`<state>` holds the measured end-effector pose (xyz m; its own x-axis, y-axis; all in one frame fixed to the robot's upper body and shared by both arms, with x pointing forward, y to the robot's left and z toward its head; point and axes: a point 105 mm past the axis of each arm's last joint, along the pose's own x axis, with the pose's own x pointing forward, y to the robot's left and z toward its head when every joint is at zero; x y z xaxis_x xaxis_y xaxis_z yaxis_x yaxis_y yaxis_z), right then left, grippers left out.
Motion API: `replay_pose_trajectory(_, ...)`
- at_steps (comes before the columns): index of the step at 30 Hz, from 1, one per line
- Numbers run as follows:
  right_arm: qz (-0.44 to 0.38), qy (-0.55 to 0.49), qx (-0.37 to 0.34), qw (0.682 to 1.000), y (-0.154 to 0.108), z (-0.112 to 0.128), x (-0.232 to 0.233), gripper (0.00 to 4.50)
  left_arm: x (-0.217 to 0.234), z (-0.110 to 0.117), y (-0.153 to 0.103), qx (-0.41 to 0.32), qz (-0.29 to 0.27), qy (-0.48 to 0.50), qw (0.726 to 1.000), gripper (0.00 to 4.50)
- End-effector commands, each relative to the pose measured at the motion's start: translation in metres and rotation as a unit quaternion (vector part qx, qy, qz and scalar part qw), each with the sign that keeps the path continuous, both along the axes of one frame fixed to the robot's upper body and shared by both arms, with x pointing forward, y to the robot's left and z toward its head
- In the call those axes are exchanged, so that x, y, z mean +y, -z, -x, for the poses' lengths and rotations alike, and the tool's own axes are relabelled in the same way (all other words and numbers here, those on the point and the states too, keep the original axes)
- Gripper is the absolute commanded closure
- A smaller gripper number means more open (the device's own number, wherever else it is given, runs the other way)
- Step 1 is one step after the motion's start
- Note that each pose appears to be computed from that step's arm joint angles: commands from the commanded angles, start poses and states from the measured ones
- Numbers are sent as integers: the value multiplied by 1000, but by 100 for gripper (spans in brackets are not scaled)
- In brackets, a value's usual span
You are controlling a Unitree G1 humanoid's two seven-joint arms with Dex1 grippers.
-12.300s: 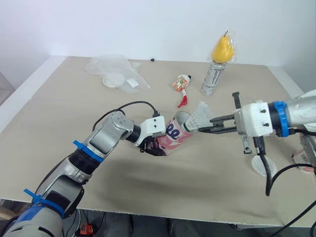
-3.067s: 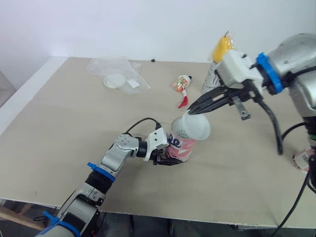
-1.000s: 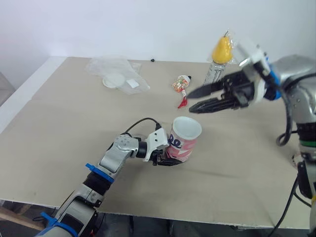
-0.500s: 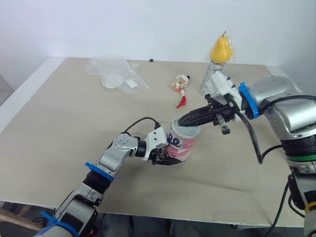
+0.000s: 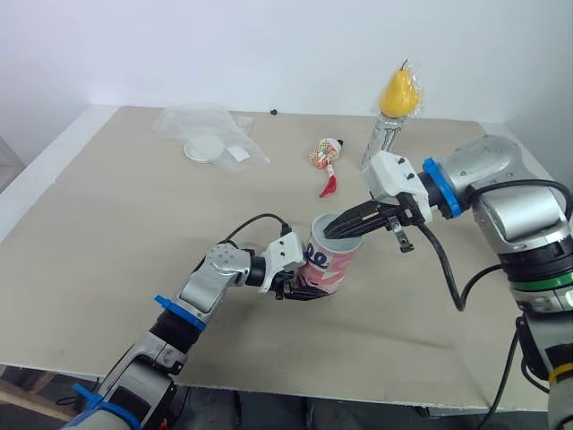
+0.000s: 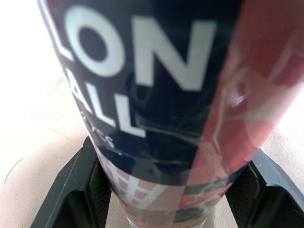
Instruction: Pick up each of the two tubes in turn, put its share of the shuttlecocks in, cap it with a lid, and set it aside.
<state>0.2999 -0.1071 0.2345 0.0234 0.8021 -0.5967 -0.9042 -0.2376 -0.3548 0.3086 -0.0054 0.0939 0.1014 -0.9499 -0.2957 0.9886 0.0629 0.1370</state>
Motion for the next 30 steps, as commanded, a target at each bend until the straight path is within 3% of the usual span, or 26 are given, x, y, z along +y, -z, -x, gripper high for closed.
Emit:
replay_pose_trajectory(1, 75, 2, 37, 996, 39, -2, -6, 439, 9, 3, 22, 32, -37, -9, 999, 168)
replay_pose_trajectory(15, 75, -1, 37, 996, 45, -7, -7, 439, 10, -1, 20, 28, -37, -10, 999, 168)
replay_pose_trajectory(26, 53, 6, 60, 997, 69, 4, -3, 439, 10, -2, 20, 27, -37, -12, 999, 168)
replay_pose_trajectory(30, 30, 11, 56, 998, 56, 0, 2, 439, 11, -4, 20, 25, -38, -13, 999, 168)
